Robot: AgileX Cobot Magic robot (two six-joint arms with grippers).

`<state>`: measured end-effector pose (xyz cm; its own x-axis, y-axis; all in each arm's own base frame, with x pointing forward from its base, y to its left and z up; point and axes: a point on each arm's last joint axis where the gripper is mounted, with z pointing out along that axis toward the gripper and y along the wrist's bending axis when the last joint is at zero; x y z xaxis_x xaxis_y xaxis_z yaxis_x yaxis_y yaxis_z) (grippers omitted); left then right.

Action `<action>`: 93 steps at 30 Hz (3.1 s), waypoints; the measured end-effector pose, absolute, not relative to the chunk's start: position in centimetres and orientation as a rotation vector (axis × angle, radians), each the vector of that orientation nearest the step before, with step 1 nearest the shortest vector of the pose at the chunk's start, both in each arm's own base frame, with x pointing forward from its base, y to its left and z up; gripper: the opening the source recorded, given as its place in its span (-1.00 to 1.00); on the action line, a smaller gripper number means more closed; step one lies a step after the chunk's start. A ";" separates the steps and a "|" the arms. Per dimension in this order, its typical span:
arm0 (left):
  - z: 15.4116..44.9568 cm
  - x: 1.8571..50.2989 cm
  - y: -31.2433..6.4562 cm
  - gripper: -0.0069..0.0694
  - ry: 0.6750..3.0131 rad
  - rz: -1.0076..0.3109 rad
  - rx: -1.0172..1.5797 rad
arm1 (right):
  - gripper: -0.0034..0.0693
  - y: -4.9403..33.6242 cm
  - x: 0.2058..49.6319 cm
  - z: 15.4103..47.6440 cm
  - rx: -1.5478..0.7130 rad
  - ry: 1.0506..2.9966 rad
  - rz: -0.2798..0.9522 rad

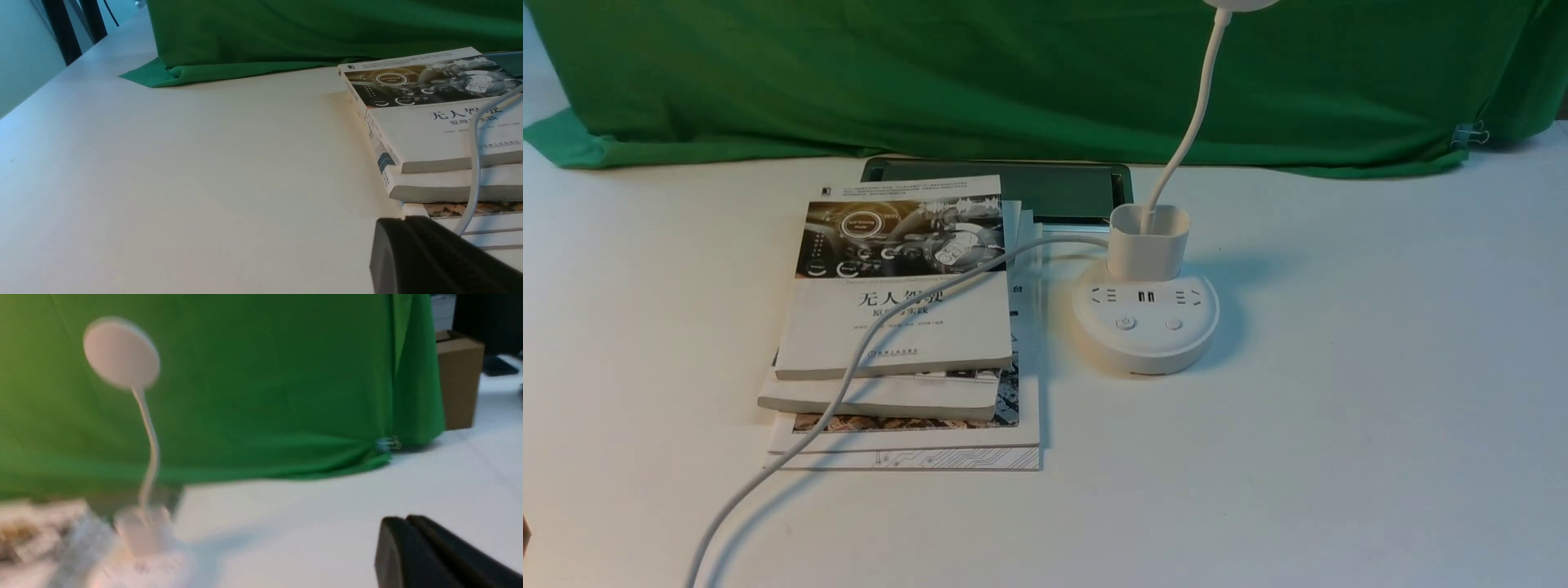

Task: Turn on the desk lamp on the white desktop with your hand.
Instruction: 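Press the button on the base of the white desk lamp with the right gripper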

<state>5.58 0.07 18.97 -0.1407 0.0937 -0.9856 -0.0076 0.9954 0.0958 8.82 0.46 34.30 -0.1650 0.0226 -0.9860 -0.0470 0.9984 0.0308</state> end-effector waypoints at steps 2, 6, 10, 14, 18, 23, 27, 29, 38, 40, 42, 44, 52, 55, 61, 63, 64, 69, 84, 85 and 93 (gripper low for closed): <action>19.0 5.6 0.1 -0.76 1.710 0.088 0.065 | -0.83 0.7 10.8 36.7 -0.159 1.855 -0.024; 19.0 5.6 0.1 -0.76 1.710 0.088 0.065 | -0.83 2.2 15.2 38.5 -0.359 2.076 -0.031; 19.0 5.6 0.1 -0.76 1.710 0.088 0.065 | -0.83 4.3 18.2 38.4 -0.513 2.163 0.002; 19.0 5.6 0.1 -0.76 1.710 0.088 0.065 | -0.83 8.4 22.6 36.3 -0.744 2.256 0.044; 19.0 5.6 0.1 -0.76 1.710 0.088 0.065 | -0.83 11.6 25.7 33.6 -0.879 2.341 0.063; 19.0 5.6 0.1 -0.76 1.710 0.088 0.065 | -0.83 14.1 29.4 30.0 -0.959 2.438 0.066; 19.0 5.6 0.1 -0.76 1.710 0.088 0.065 | -0.83 15.8 32.6 27.1 -0.971 2.505 0.088; 19.0 5.6 0.1 -0.76 1.710 0.088 0.065 | -0.83 16.6 33.9 26.1 -0.965 2.517 0.113; 19.0 5.6 0.1 -0.76 1.710 0.088 0.065 | -0.83 18.9 37.7 21.9 -0.922 2.509 0.170; 19.0 5.6 0.1 -0.76 1.710 0.088 0.065 | -0.83 19.2 38.3 20.9 -0.906 2.490 0.181; 19.0 5.6 0.1 -0.76 1.710 0.088 0.065 | -0.83 19.3 38.5 20.6 -0.899 2.481 0.183; 19.0 5.6 0.1 -0.76 1.710 0.088 0.065 | -0.82 19.5 38.8 20.1 -0.888 2.469 0.184; 19.0 5.6 0.1 -0.76 1.710 0.088 0.065 | -0.81 19.7 39.3 19.2 -0.882 2.465 0.182; 19.0 5.6 0.1 -0.76 1.710 0.088 0.065 | -0.81 19.7 39.4 18.6 -0.884 2.474 0.180; 19.0 5.6 0.1 -0.76 1.710 0.088 0.065 | -0.80 19.8 39.5 17.8 -0.890 2.493 0.179; 19.0 5.6 0.1 -0.76 1.710 0.088 0.065 | -0.80 19.8 39.6 17.6 -0.892 2.499 0.179; 19.0 5.6 0.1 -0.76 1.710 0.088 0.065 | -0.80 19.8 39.6 17.6 -0.892 2.499 0.179; 19.0 5.6 0.1 -0.76 1.710 0.088 0.065 | -0.80 19.9 39.8 17.1 -0.901 2.519 0.179; 19.0 5.6 0.1 -0.76 1.710 0.088 0.065 | -0.79 19.9 39.7 17.8 -0.904 2.536 0.195; 19.0 5.6 0.1 -0.76 1.710 0.088 0.065 | -0.79 19.8 39.2 18.2 -0.909 2.554 0.199; 19.0 5.6 0.1 -0.76 1.710 0.088 0.065 | -0.75 17.0 33.3 27.6 -0.832 2.407 0.226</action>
<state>5.58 0.08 18.97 -0.1407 0.0945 -0.9855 -0.0077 0.9953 0.0966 33.33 17.01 27.62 -0.6395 -0.5131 -0.5725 -0.6108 0.7913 -0.0268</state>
